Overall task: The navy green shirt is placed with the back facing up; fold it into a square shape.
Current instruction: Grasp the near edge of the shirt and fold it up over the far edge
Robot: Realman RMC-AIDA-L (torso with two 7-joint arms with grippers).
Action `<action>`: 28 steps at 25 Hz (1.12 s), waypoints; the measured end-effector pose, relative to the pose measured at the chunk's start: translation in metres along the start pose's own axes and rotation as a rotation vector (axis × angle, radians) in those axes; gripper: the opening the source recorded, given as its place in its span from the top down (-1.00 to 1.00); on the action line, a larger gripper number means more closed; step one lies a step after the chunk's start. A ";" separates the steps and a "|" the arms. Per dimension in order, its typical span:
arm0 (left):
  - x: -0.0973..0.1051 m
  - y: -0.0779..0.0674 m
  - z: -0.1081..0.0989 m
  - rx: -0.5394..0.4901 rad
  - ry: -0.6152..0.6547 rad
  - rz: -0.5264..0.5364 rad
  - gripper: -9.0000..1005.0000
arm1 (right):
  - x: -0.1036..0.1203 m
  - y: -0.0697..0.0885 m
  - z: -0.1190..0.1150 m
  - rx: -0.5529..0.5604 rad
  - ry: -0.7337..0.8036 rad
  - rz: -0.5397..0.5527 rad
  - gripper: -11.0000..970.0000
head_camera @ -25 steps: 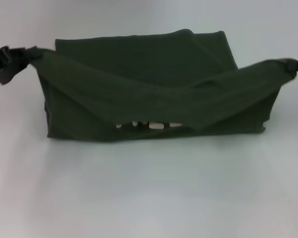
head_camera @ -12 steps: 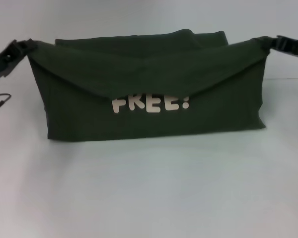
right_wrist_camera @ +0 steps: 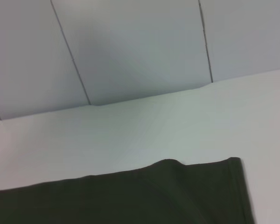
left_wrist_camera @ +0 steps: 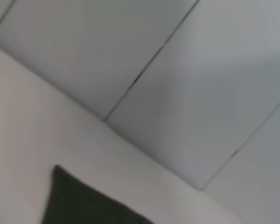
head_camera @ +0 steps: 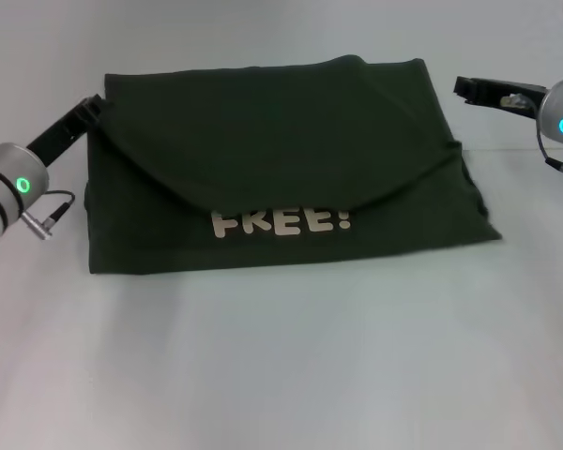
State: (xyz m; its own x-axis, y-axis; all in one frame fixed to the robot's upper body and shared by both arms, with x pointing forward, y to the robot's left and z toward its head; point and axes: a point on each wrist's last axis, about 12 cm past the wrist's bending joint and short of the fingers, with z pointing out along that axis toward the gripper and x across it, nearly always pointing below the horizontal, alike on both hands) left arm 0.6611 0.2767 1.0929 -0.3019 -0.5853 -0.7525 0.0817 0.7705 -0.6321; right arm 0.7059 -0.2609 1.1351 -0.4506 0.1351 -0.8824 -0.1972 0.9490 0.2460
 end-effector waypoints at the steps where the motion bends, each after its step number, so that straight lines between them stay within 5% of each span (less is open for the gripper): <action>1: 0.002 0.000 0.002 -0.021 0.008 -0.001 0.68 | 0.000 0.001 0.001 0.007 0.002 -0.006 0.74; 2: 0.003 0.000 0.003 -0.030 0.013 0.000 0.67 | 0.000 0.001 0.001 0.012 0.004 -0.013 0.74; 6: -0.001 0.004 0.003 -0.045 0.018 0.005 0.61 | 0.001 -0.001 0.001 0.027 0.006 -0.023 0.21; 10: -0.015 0.012 0.000 -0.052 0.020 0.012 0.32 | 0.005 -0.006 -0.001 0.025 0.014 -0.017 -0.18; 14: -0.029 0.022 -0.011 0.003 0.066 0.008 0.04 | 0.009 -0.019 -0.012 -0.007 0.015 0.012 -0.36; 20: -0.027 0.028 -0.044 0.170 0.211 0.135 -0.36 | 0.018 -0.041 -0.043 -0.166 0.012 0.083 -0.63; 28: -0.003 0.048 -0.062 0.081 0.409 0.147 -0.74 | 0.041 -0.059 -0.071 -0.257 0.089 0.110 -0.71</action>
State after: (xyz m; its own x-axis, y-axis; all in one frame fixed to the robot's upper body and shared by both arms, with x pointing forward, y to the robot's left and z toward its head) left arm 0.6073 0.3306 1.0762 -0.6310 -0.3108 -0.7108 0.2211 0.8062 -0.5487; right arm 0.6378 -0.3315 1.1129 -0.5543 0.1970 -0.8086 -0.3519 0.8250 0.4422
